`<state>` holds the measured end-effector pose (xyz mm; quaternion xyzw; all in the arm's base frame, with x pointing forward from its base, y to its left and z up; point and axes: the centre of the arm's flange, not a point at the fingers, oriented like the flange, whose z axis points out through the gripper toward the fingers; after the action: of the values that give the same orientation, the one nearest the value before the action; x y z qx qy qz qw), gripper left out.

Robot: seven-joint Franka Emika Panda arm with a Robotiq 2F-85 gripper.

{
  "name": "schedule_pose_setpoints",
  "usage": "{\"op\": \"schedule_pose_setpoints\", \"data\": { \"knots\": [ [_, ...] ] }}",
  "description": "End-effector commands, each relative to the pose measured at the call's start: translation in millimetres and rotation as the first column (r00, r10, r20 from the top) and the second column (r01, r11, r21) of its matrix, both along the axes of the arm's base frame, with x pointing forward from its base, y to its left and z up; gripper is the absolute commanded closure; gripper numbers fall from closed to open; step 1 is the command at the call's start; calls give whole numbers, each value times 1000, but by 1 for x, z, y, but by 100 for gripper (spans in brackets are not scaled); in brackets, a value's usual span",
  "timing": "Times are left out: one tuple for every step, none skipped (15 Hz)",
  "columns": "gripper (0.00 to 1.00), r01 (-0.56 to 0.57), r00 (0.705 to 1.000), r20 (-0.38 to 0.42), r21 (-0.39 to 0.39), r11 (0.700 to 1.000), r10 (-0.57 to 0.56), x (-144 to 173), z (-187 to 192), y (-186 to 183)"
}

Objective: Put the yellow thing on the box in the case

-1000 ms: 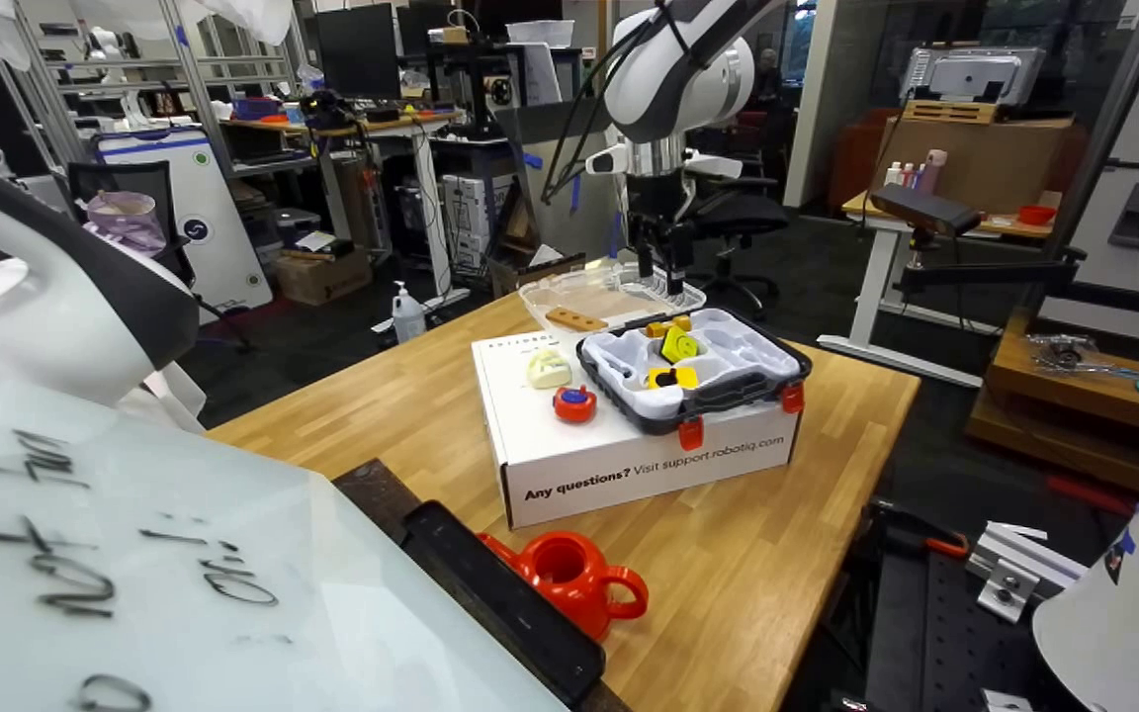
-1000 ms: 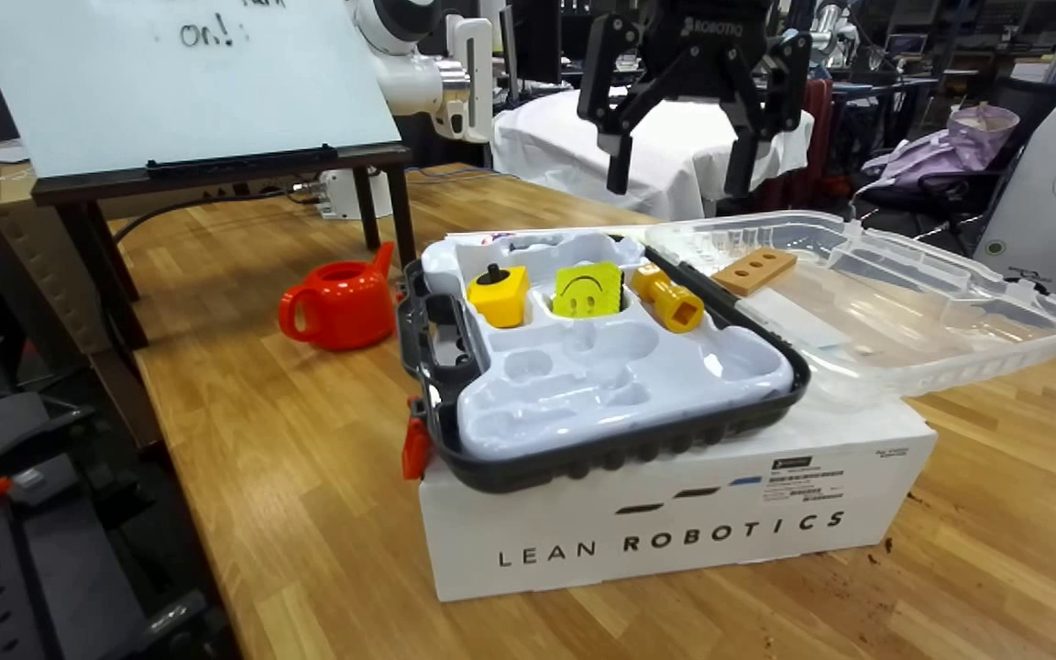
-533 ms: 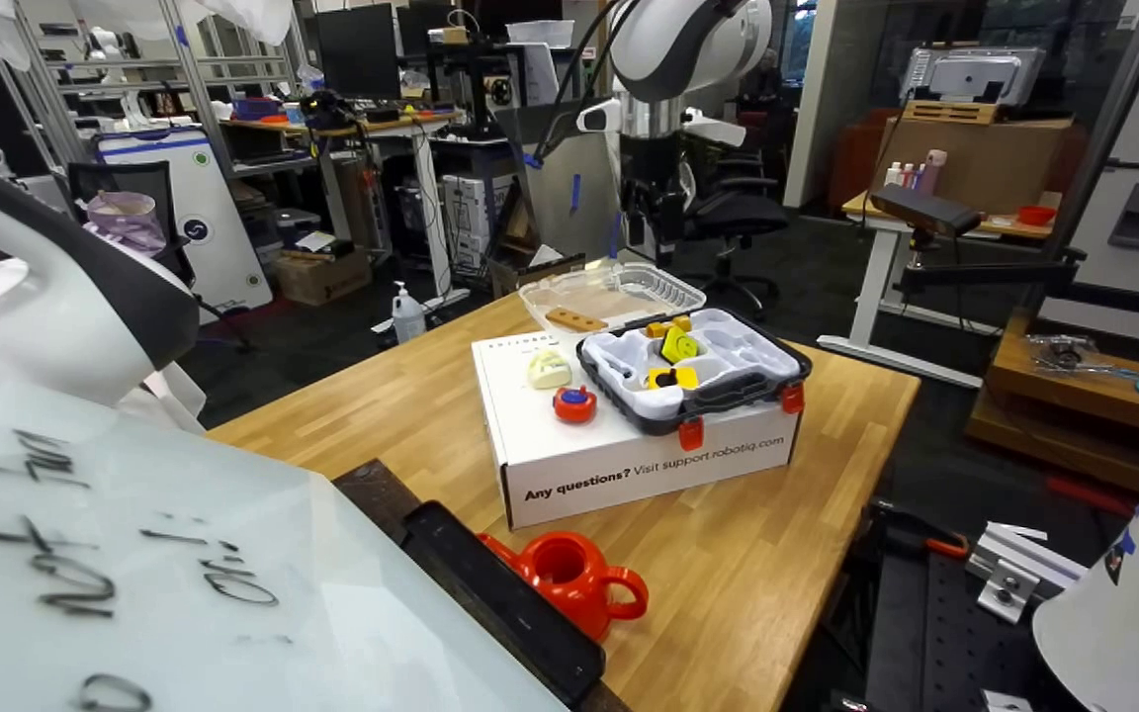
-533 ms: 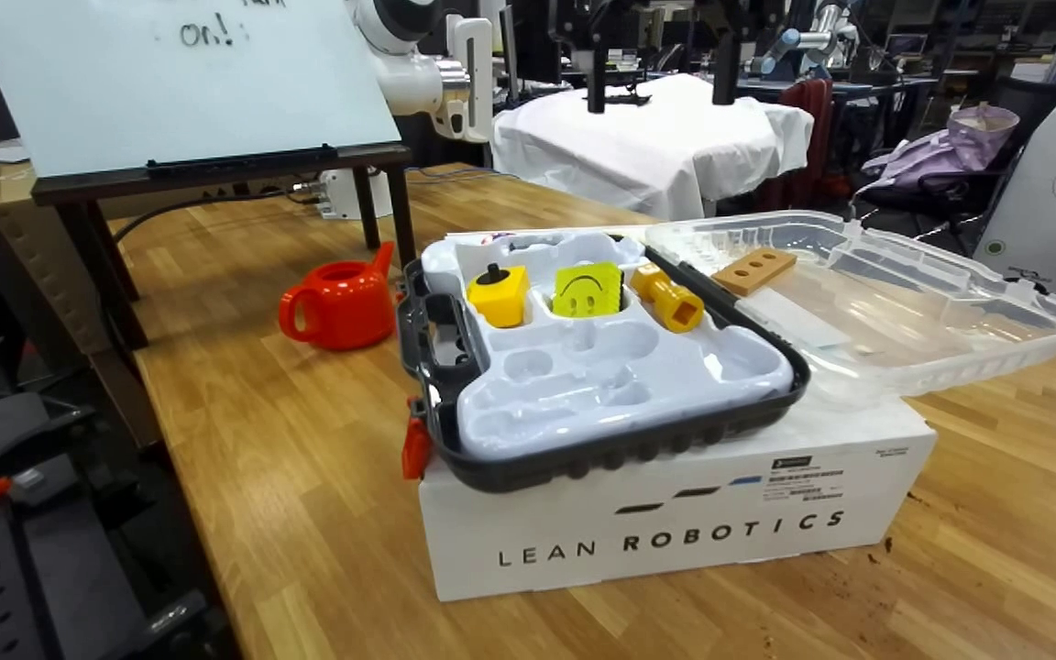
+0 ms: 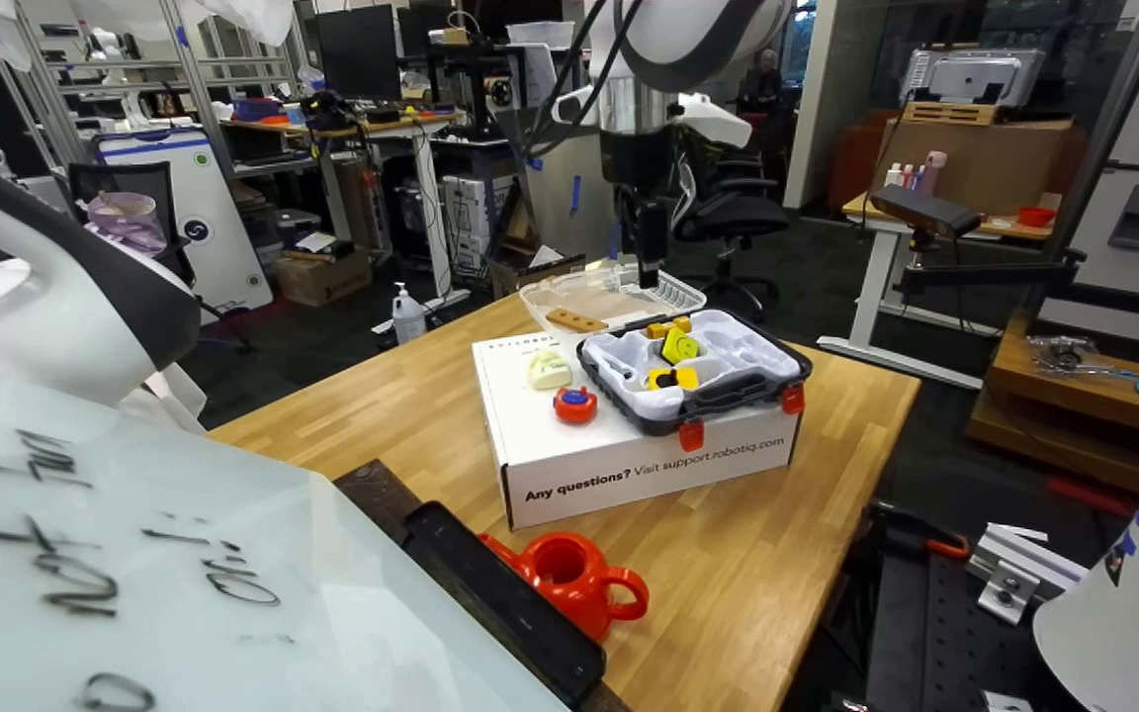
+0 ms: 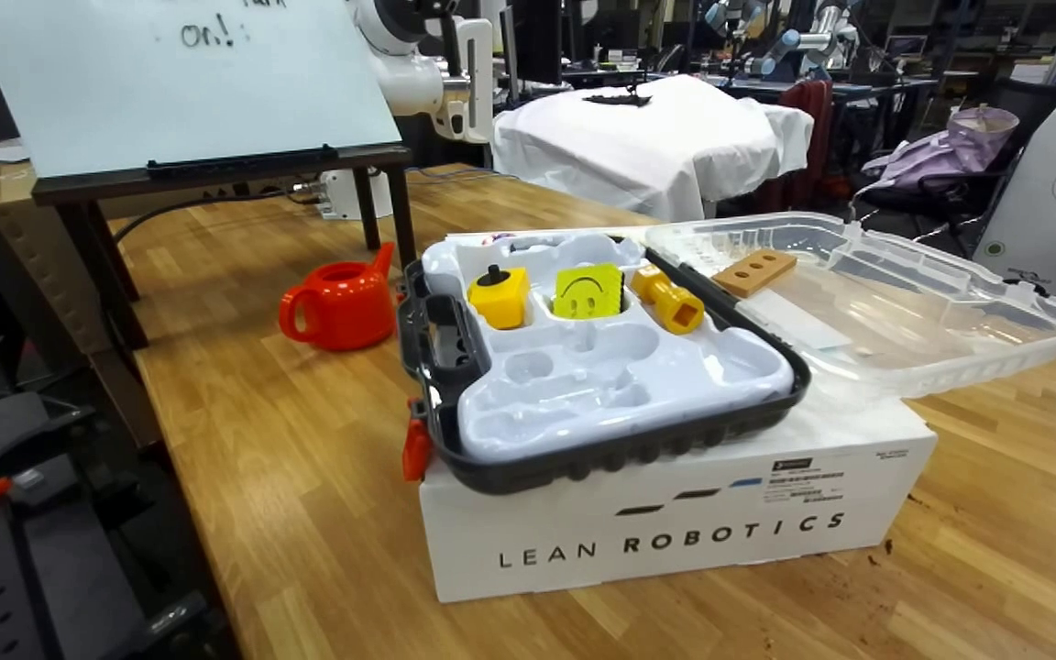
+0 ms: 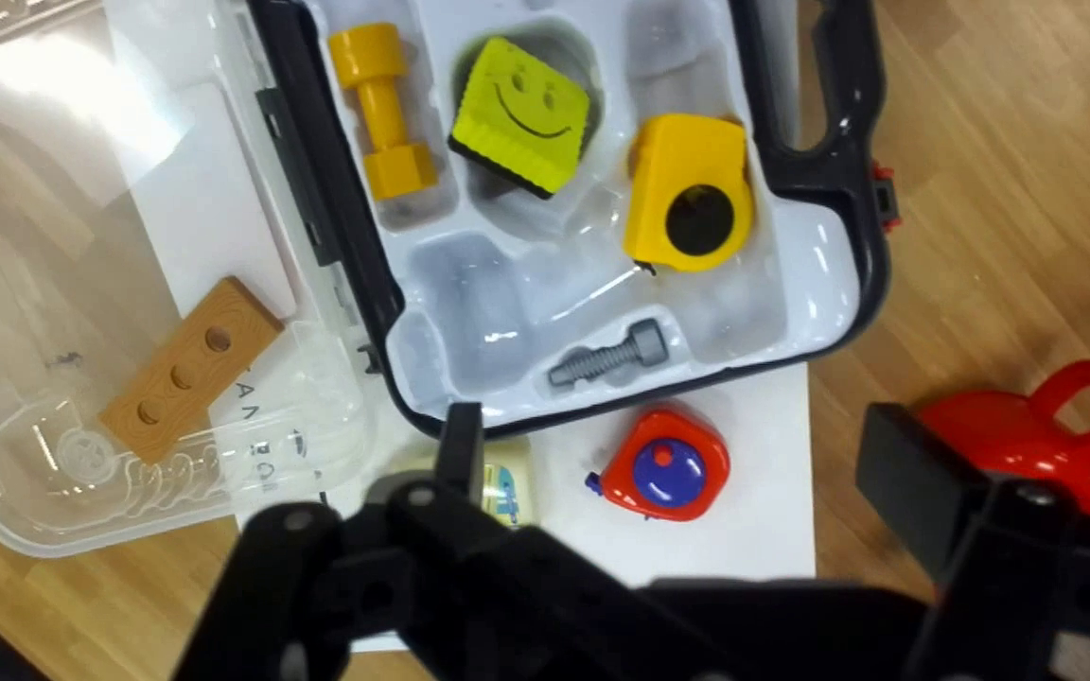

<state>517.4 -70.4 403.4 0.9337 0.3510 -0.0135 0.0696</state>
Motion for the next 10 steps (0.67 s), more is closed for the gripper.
{"op": "schedule_pose_setpoints", "data": {
  "knots": [
    [0,98,995,8,-2,995,-98,-23,-1,29],
    [0,129,992,4,3,992,-130,-27,-3,37],
    [0,155,988,0,5,988,-155,-31,-5,44],
    [0,183,983,3,1,983,-183,-36,-6,47],
    [0,136,991,-4,5,991,-136,-23,-9,44],
    [0,156,988,-3,5,988,-156,-26,-10,47],
    [0,165,986,-2,5,986,-165,-28,-10,47],
    [0,169,986,0,6,986,-169,-29,-9,47],
    [0,170,985,0,6,985,-170,-29,-9,47],
    [0,171,985,0,6,985,-171,-29,-9,46]
  ]
}}
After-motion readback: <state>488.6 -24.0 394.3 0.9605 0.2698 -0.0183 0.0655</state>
